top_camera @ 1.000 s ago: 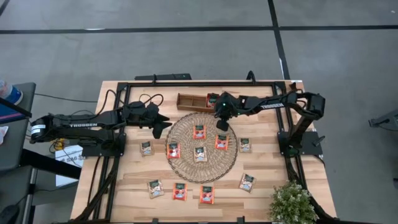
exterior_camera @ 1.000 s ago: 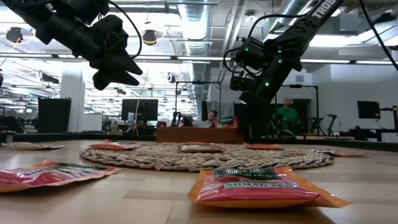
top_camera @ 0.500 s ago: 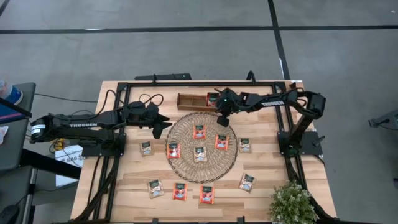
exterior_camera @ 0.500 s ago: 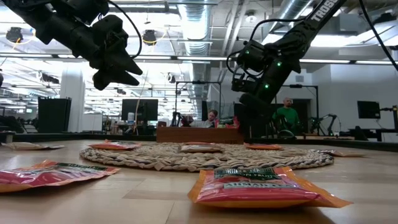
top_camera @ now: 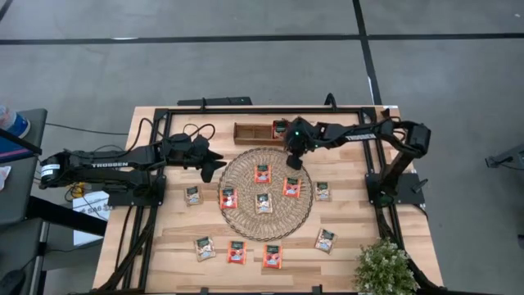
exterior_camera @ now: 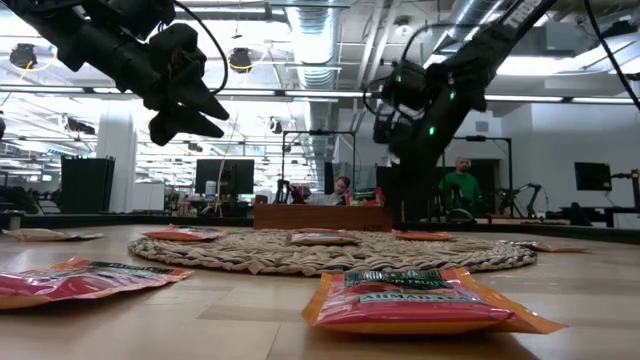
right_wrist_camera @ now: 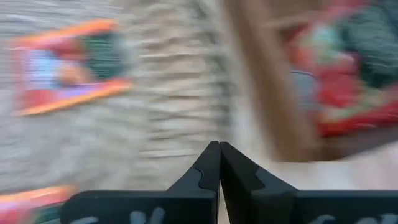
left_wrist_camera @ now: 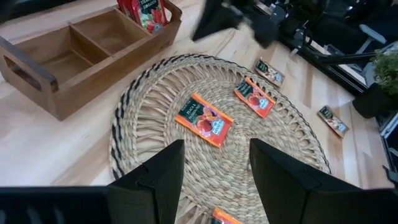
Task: Pick & Place Tea
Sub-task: Put the brown tea bag into the middle section of the wooden organizer
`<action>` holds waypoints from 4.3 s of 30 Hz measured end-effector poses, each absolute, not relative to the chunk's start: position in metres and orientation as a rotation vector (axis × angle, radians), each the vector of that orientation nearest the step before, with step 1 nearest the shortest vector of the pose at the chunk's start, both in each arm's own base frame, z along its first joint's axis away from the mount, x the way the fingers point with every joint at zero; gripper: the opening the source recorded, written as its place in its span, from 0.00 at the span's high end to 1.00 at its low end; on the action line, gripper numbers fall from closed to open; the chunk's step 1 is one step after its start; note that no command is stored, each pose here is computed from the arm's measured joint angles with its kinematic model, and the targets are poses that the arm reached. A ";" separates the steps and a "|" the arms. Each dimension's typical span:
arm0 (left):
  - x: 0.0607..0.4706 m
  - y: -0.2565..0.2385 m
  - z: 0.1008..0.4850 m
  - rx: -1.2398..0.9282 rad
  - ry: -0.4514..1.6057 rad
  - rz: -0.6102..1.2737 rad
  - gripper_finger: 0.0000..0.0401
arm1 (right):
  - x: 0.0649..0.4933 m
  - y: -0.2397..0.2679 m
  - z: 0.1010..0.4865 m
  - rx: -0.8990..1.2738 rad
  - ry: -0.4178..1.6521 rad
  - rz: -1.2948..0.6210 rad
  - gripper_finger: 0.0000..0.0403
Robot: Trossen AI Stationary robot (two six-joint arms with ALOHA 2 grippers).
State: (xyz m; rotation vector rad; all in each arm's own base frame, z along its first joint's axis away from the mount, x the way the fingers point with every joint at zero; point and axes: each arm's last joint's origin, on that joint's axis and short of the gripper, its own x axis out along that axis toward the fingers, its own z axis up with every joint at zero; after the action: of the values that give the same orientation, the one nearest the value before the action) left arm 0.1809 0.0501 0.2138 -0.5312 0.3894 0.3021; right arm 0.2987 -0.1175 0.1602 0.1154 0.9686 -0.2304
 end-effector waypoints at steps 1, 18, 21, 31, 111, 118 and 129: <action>0.181 0.050 0.214 -0.534 0.390 0.299 0.57 | 0.300 -0.111 0.168 0.119 0.962 -0.198 1.00; 0.181 0.048 0.214 -0.570 0.407 0.226 0.57 | 0.159 -0.037 0.314 0.110 0.825 -0.335 1.00; 0.181 0.047 0.214 -0.578 0.407 0.223 0.57 | 0.136 -0.028 0.312 0.135 0.744 -0.386 1.00; 0.183 0.047 0.217 -0.607 0.374 0.203 0.57 | 0.091 -0.008 0.259 0.293 0.501 -0.380 1.00; 0.179 0.012 0.211 -0.506 1.388 0.378 0.52 | 0.097 0.002 0.193 0.442 0.078 -0.222 1.00; 0.177 0.013 0.203 -0.456 1.473 0.371 0.36 | 0.097 0.002 0.193 0.441 0.078 -0.221 1.00; 0.161 0.011 0.174 -0.430 1.576 0.364 0.19 | 0.097 0.002 0.193 0.441 0.078 -0.221 1.00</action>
State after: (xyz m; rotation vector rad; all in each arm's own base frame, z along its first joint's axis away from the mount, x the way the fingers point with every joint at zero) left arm 0.1609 0.0112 0.1742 -0.4299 1.5759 0.3640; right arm 0.0974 0.0025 0.1931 0.4411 0.0783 -0.2214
